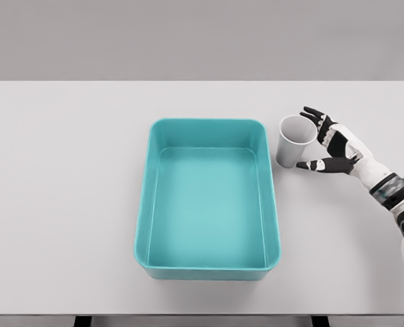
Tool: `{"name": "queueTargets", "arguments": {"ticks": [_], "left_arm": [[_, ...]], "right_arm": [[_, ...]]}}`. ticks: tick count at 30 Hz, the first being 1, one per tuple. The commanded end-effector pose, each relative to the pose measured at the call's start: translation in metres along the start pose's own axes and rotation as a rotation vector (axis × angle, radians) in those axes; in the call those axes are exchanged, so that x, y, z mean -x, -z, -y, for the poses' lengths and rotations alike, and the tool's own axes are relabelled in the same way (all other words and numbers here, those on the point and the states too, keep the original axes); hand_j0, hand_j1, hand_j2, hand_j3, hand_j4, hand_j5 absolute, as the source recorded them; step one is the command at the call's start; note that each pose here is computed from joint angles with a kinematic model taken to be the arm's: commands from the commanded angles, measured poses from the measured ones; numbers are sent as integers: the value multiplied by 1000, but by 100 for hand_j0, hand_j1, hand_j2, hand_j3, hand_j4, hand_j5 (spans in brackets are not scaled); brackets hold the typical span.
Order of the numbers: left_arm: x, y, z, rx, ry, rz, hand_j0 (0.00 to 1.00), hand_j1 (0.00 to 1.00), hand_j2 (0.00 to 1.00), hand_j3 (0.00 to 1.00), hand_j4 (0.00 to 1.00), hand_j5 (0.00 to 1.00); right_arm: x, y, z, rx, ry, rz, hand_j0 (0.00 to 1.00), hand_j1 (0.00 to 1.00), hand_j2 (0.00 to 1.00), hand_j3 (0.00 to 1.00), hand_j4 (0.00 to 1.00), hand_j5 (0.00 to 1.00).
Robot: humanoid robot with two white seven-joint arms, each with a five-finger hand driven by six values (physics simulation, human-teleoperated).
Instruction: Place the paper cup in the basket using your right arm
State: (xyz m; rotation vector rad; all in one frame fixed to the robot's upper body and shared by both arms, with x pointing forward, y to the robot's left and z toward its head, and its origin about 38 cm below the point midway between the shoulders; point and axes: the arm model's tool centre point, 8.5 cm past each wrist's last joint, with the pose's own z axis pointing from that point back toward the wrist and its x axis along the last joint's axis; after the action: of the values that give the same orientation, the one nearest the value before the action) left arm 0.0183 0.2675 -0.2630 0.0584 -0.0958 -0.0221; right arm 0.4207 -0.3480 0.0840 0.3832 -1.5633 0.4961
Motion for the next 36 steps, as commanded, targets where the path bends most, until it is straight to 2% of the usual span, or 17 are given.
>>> {"name": "queueTargets", "arguments": {"ticks": [1, 5, 16, 29, 36], "left_arm": [[0, 0, 0, 0, 0, 0, 100, 100, 100, 100, 100, 100], [0, 0, 0, 0, 0, 1, 100, 100, 100, 100, 100, 100], [0, 0, 0, 0, 0, 0, 100, 100, 100, 100, 100, 100], [0, 0, 0, 0, 0, 1, 100, 100, 100, 100, 100, 100], [0, 0, 0, 0, 0, 1, 100, 100, 100, 100, 100, 100]], "right_arm": [[1, 0, 0, 2, 7, 0, 100, 100, 100, 100, 100, 100], [6, -2, 5, 19, 15, -12, 100, 100, 100, 100, 100, 100], [12, 0, 3, 24, 32, -21, 100, 100, 100, 100, 100, 100], [3, 8, 2, 13, 24, -5, 100, 100, 100, 100, 100, 100], [8, 13, -7, -4, 36, -7, 100, 100, 100, 100, 100, 100]]}}
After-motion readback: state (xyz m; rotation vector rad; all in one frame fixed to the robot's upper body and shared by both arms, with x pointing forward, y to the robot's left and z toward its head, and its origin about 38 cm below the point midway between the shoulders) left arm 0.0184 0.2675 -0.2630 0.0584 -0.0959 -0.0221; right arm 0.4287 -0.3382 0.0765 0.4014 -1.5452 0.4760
